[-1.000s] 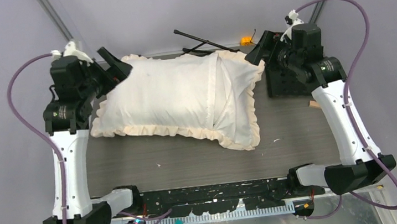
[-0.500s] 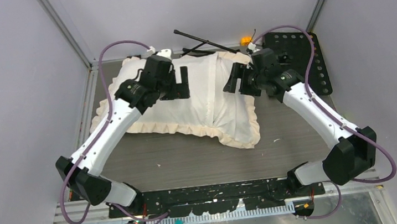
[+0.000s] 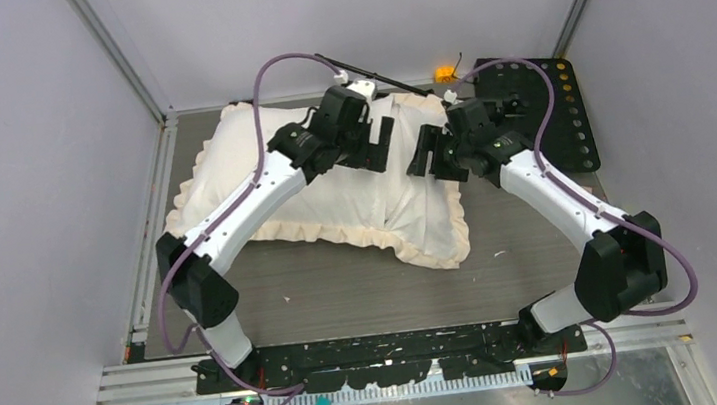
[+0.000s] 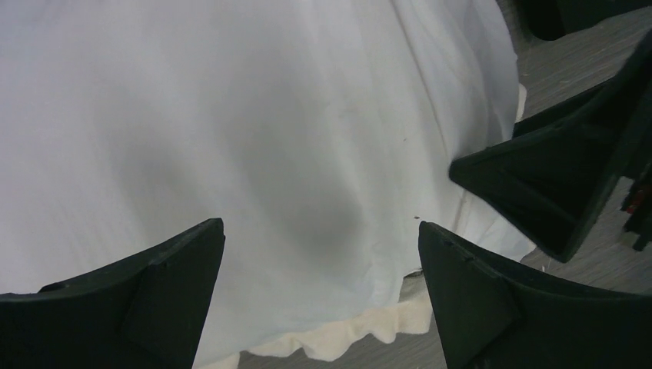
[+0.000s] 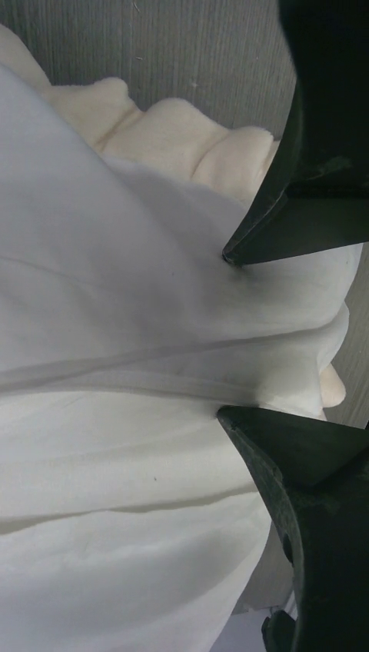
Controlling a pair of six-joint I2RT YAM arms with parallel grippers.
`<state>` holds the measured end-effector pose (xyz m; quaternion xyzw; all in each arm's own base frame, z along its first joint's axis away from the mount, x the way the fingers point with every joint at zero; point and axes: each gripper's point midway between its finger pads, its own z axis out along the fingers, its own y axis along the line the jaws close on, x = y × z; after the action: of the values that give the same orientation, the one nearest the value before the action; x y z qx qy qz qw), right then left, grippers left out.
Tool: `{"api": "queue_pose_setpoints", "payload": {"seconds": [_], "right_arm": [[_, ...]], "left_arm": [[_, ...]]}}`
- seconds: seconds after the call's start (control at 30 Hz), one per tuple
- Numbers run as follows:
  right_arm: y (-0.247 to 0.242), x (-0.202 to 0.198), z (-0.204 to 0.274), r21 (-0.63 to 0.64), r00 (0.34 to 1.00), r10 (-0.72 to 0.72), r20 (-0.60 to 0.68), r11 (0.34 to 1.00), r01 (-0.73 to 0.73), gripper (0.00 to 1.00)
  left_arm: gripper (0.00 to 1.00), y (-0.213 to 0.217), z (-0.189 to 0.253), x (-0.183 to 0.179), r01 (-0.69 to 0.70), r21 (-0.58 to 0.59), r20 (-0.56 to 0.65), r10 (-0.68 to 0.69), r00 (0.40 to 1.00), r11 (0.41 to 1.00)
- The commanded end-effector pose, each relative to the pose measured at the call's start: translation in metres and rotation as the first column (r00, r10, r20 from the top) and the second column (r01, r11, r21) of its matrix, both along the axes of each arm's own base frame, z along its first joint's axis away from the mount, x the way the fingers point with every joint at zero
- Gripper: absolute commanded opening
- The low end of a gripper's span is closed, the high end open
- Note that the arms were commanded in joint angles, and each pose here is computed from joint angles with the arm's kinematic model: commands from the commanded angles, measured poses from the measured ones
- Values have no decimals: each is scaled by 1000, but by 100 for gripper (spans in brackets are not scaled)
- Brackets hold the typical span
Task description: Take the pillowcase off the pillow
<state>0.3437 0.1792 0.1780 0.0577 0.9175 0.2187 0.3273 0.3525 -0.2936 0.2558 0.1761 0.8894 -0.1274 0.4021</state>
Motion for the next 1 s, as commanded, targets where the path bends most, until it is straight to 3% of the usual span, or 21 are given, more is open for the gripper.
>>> {"api": "queue_pose_setpoints", "payload": {"seconds": [0.0,0.07,0.13,0.23,0.33,0.4,0.53,0.67,0.77,0.97], "right_arm": [[6,3,-9,16,1000,28,7,999,-28,70],[-1,1,-17,-4,1000,-6,0,1000,6,61],[-7,-2,-23,-13,999,-38,-3,999,38,43],[-18,-11,-39,-40,996,-88,-29,995,87,33],[-29,-19,-50,-69,990,-135,-38,989,132,30],[-39,-24,-54,-89,985,-168,-27,982,165,30],[-45,-35,-56,-87,984,-176,-8,981,174,29],[-35,-48,-66,-51,993,-110,-49,993,108,29],[-20,-56,-72,-17,995,-58,-82,998,57,29],[13,-65,-68,23,998,24,-66,999,-22,34]], "left_arm": [[100,-39,9,11,86,-42,37,-84,996,995],[100,-47,-8,18,78,-32,1,-78,997,996],[100,-50,-21,24,55,-8,-29,-55,998,998],[100,-43,-44,32,-5,67,-72,10,997,998],[99,-31,-65,34,-57,143,-101,72,992,988],[94,-16,-74,36,-112,196,-98,133,986,974],[64,25,-86,32,-208,259,-91,238,967,943],[34,66,-90,25,-280,247,-87,309,947,928],[29,98,-87,18,-329,261,-62,356,933,908],[28,148,-72,7,-380,263,-39,404,914,887]]}}
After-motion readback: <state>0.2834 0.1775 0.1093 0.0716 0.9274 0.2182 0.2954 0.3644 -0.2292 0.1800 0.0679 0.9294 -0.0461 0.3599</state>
